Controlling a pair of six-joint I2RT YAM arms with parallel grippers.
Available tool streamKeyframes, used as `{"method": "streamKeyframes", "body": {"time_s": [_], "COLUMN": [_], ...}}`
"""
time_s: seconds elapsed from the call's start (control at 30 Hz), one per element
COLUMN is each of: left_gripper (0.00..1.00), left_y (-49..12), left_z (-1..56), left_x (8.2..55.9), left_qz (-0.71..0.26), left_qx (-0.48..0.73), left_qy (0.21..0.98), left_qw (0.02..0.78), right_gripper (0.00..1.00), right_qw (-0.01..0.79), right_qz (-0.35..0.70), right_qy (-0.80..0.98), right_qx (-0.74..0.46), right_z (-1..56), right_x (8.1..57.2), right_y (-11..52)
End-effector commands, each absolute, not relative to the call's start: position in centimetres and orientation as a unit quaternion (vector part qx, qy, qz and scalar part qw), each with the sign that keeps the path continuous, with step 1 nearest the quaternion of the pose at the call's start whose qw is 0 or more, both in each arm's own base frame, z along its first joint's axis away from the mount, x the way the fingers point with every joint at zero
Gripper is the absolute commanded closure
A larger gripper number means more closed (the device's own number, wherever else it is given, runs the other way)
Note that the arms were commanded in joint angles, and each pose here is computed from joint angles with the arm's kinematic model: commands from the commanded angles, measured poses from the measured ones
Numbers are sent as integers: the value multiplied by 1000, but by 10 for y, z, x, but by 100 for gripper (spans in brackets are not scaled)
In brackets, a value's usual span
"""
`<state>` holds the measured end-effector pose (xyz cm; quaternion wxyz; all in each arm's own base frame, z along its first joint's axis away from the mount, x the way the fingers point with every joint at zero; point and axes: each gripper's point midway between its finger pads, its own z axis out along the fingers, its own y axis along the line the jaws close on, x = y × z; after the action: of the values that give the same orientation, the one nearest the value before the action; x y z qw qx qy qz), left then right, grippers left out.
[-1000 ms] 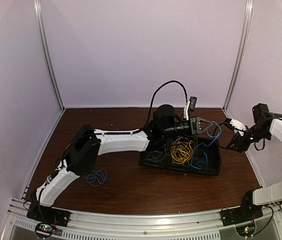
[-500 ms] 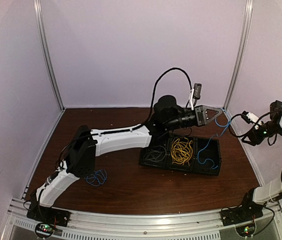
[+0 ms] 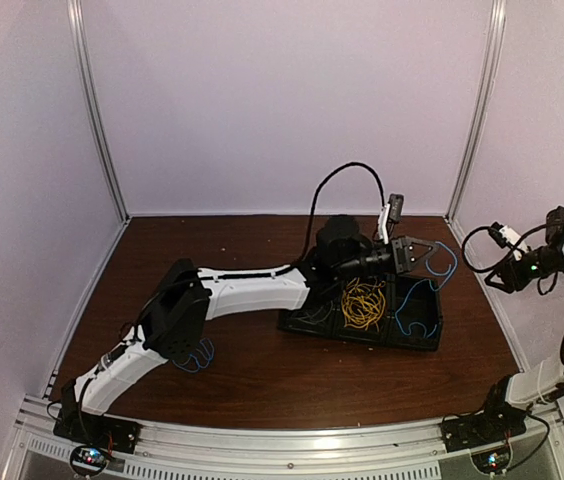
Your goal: Untangle the cables
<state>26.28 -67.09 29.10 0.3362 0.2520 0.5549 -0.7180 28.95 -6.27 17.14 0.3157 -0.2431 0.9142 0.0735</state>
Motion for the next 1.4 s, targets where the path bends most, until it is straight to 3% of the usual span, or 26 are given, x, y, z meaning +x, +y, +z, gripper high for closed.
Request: {"method": "streamKeyframes", "body": {"time_s": [0.0, 0.27, 0.67, 0.7, 0.83, 0.9, 1.17, 1.37], "left_gripper": [100, 100, 100, 97, 68, 61, 45, 42], "left_y": [-675, -672, -679, -679, -680, -678, -661, -635], "left_z": [243, 184, 137, 138, 144, 149, 193, 241], "left_x": [270, 295, 298, 298, 298, 301, 308, 308], "left_qz": [-702, -568, -537, -538, -538, -537, -531, -506], "left_qx": [243, 231, 222, 224, 227, 226, 246, 277], "left_qy": [585, 711, 749, 747, 745, 744, 725, 709], "left_qw": [325, 344, 319, 319, 322, 326, 363, 406], "right_gripper": [48, 48, 47, 47, 46, 46, 46, 46], "right_qw": [326, 315, 319, 321, 324, 323, 313, 317], "right_qz": [96, 119, 195, 210, 246, 260, 275, 265], "right_qy": [910, 909, 885, 879, 867, 864, 858, 849], "right_qx": [-238, -246, -278, -284, -287, -287, -302, -330], "right_z": [171, 157, 159, 161, 164, 163, 156, 157], "right_x": [288, 283, 264, 261, 259, 260, 262, 262], "right_y": [-56, -50, -18, -12, 2, 7, 30, 51]}}
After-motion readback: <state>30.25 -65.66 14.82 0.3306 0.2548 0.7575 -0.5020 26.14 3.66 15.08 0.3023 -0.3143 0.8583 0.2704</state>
